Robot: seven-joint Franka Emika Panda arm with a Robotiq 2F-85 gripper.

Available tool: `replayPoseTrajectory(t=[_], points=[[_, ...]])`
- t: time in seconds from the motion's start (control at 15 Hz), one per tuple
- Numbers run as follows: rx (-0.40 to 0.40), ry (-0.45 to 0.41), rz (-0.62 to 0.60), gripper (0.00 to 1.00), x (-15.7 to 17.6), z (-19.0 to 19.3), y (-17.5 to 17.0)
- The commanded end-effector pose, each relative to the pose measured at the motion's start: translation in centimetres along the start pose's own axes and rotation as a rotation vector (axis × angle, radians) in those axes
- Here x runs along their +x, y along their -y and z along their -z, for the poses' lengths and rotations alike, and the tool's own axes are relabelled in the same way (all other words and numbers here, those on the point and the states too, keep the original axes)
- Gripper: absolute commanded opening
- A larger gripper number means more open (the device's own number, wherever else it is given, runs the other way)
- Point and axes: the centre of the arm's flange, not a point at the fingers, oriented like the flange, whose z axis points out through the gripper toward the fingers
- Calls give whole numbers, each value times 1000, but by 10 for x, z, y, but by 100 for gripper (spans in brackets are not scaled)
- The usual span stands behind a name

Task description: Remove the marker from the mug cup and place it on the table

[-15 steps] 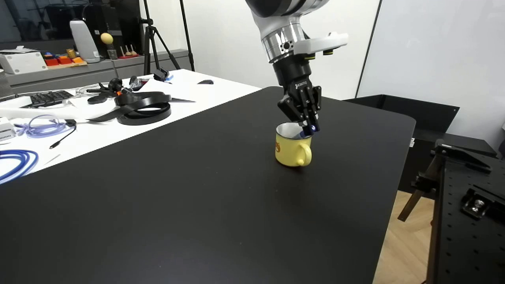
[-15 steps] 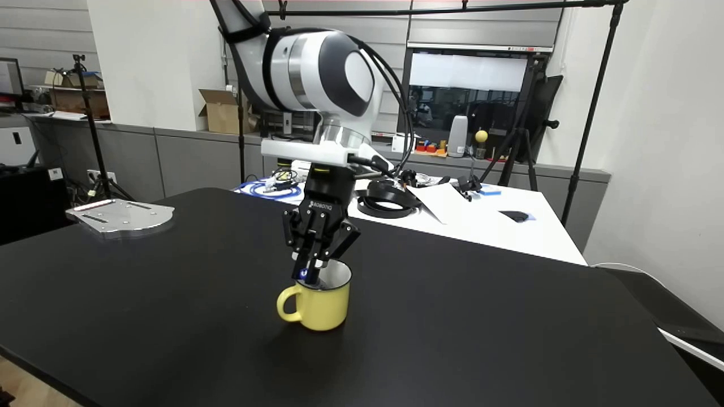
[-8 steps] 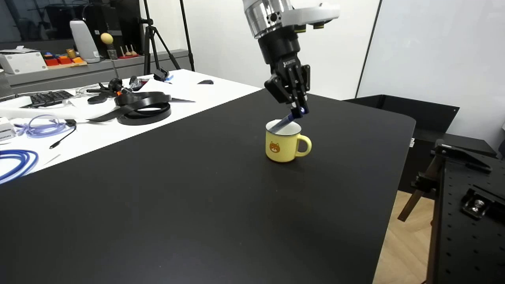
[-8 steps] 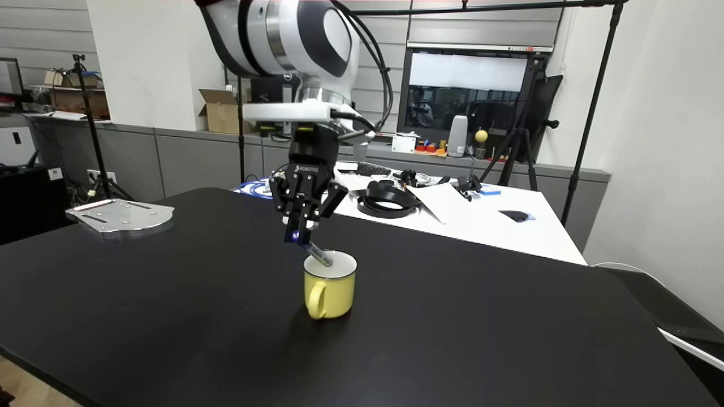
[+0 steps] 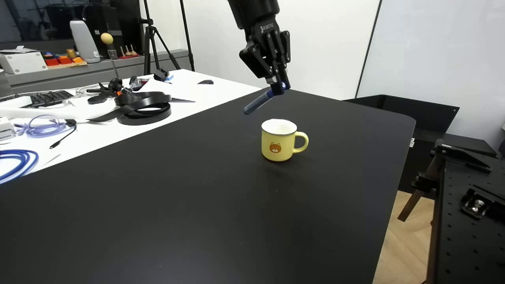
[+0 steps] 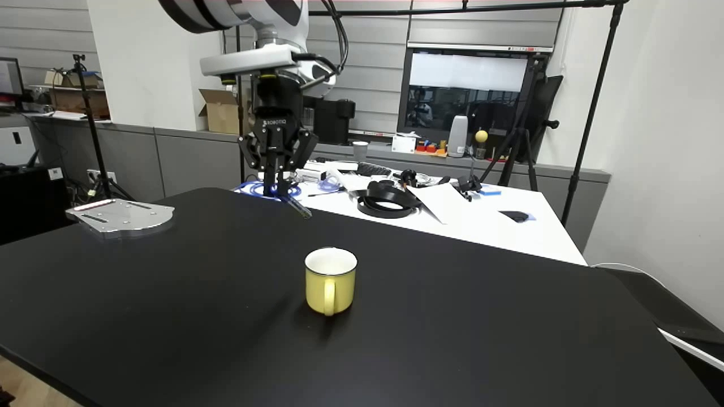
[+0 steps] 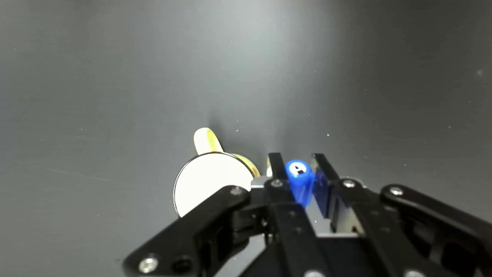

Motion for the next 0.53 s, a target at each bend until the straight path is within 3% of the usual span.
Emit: replayPoseTrajectory(t=[0.0,0.27,0.47], points=[[22,-86,75,6,6,-15,-3],[62,-182,178,6,19,-32,-13],[90,-209,234,6,26,-46,-21]])
